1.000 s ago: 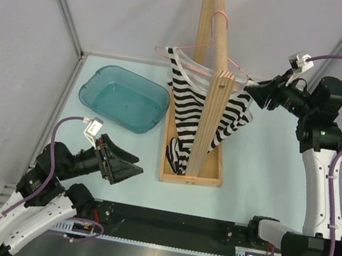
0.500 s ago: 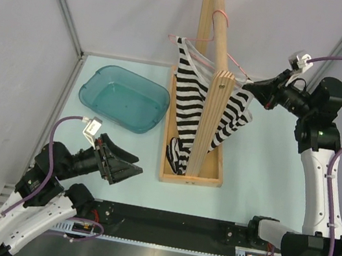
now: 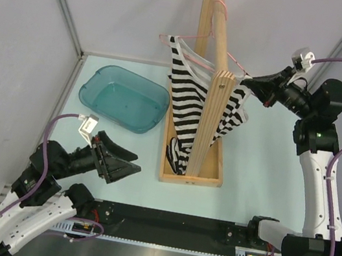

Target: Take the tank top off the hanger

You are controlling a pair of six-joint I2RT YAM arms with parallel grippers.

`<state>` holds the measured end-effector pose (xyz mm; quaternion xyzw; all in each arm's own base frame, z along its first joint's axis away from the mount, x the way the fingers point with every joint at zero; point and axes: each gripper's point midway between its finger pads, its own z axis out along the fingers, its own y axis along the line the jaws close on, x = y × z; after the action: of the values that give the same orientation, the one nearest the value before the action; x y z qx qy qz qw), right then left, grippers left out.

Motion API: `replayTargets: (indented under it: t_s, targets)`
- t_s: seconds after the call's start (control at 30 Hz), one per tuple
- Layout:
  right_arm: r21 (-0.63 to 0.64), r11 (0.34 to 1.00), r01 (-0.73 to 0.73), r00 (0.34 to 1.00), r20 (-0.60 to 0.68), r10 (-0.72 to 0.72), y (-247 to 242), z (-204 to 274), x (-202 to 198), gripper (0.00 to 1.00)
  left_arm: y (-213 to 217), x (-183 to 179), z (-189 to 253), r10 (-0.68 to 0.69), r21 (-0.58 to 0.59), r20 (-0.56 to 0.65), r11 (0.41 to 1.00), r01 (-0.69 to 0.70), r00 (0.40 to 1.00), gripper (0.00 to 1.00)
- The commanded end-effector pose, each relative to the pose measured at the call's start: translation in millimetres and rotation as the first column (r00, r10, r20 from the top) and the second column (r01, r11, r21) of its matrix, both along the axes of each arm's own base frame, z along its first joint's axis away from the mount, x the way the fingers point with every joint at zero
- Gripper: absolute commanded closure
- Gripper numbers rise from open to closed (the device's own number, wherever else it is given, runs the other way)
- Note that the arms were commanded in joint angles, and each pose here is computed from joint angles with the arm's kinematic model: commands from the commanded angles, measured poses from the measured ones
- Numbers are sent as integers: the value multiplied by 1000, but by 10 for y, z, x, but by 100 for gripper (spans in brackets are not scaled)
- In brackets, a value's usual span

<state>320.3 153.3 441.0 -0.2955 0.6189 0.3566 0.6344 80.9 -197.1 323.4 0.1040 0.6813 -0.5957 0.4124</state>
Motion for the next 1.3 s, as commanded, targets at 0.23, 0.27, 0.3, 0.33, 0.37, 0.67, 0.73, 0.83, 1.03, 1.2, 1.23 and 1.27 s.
replayTargets:
  t_s: [0.23,0.27,0.3,0.33,0.37,0.67,0.73,0.83,1.03,1.2,1.23,1.27]
  targets:
    - [31,994,-109,973,206,101,349,725,-289,100,-11,2,223,-7,-20,44,1000,8,999,0]
    - [31,992,-119,981,160,113,387,650,-269,100,-4,15,235,1,-13,53,1000,-1,999,1]
    - [32,992,-124,982,150,118,410,645,-248,100,-4,41,206,10,5,43,1000,-11,999,1]
    - [32,991,-130,983,133,124,429,612,-237,100,15,35,265,17,5,53,1000,-17,998,1]
    - [34,991,-128,986,111,123,440,571,-229,100,32,74,262,40,16,57,999,-41,998,1]
    - [104,989,-103,976,-182,121,576,43,-220,100,339,319,253,259,147,48,953,-263,965,1]
    - [112,992,-49,967,-244,75,539,-117,-198,100,394,415,262,312,180,48,932,-315,949,3]
    - [125,992,4,955,-296,33,448,-312,-273,100,380,567,139,359,256,0,902,-347,933,4]
    - [173,981,88,930,-366,-18,190,-601,-547,100,265,792,223,406,219,-44,895,-388,913,7]
    - [222,968,120,925,-378,-28,107,-769,-909,100,-65,1180,393,377,273,2,891,-364,926,10]
    - [222,969,107,924,-382,-15,111,-815,-1005,100,-113,1265,366,368,315,27,879,-357,929,10]
    - [218,970,103,923,-384,-12,109,-831,-1056,100,-148,1331,369,366,336,37,872,-356,930,12]
